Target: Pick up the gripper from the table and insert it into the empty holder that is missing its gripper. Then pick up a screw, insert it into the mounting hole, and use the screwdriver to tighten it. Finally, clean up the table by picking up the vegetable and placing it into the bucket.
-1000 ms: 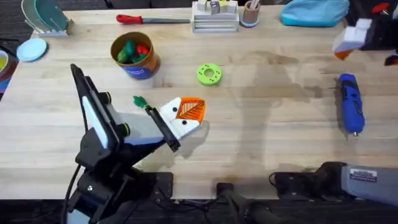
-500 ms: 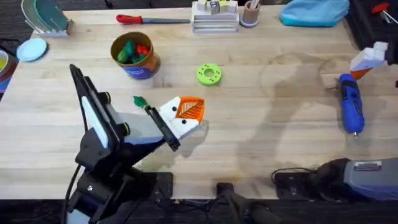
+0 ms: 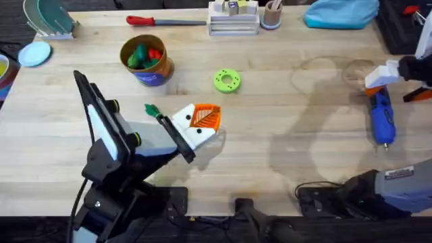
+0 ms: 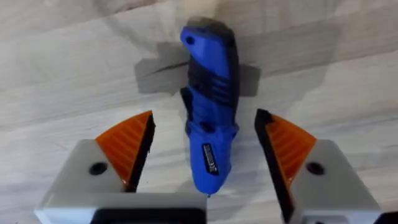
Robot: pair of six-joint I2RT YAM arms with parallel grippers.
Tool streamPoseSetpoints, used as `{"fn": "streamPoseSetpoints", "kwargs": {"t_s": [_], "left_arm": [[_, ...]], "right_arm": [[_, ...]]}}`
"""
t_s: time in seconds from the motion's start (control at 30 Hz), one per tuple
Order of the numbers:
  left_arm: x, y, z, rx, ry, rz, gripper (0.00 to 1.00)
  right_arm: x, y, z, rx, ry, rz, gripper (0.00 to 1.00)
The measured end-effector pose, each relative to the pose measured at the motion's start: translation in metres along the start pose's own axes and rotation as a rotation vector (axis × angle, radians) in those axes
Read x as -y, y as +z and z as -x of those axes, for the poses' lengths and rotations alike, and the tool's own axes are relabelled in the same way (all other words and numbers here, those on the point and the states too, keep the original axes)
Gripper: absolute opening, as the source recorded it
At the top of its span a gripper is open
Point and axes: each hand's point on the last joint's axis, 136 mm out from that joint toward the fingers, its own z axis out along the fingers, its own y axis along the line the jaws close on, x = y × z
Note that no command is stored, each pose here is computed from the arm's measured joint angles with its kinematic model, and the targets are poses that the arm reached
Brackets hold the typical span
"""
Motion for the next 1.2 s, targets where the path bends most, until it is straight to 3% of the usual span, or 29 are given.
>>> {"fn": "streamPoseSetpoints", "kwargs": {"t_s": [0.5,0.87,1.2], "left_arm": [[0.0,0.0,0.0,0.0,0.0,-0.002,0.005],[0.0,0.0,0.0,0.0,0.0,-0.002,0.005],[0.0,0.0,0.0,0.0,0.0,-0.002,0.005]], "right_arm": [[-0.002,0.038,0.0,-0.095,-0.072,0.038,0.991],[0.001,0.051,0.004,-0.058,-0.073,0.017,0.99],[0.002,0.052,0.003,-0.06,-0.072,0.013,0.851]]}}
